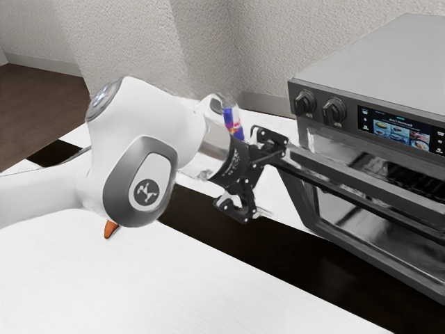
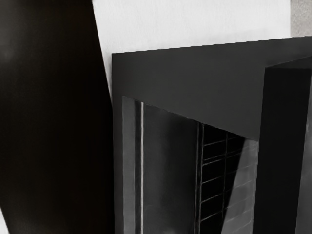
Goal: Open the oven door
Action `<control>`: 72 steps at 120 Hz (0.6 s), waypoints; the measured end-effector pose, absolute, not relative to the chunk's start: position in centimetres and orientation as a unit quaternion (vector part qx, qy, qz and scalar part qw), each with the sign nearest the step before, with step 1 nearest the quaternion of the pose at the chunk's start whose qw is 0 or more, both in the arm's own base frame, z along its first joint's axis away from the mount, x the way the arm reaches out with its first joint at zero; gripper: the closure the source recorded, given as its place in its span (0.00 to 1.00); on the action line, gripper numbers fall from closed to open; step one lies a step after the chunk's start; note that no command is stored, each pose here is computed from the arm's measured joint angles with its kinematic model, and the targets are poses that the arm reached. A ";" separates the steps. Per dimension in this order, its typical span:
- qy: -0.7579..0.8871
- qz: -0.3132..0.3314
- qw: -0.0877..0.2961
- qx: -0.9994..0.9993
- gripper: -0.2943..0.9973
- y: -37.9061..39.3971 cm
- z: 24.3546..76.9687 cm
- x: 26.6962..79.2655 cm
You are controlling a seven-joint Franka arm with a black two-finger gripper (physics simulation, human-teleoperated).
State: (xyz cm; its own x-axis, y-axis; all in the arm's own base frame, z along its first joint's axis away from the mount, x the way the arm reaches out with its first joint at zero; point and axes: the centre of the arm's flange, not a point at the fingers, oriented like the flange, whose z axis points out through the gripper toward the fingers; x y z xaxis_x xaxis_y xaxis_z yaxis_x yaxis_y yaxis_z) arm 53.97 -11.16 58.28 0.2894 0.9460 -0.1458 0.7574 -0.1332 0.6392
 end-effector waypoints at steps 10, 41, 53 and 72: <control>0.589 0.142 0.313 0.732 0.23 -9.0 56.7 50.5; 0.602 0.243 0.324 0.688 0.26 -3.3 59.2 38.2; 0.564 0.306 0.282 0.714 0.25 -1.2 77.1 47.2; 0.595 0.192 0.134 0.769 0.24 2.3 73.4 49.5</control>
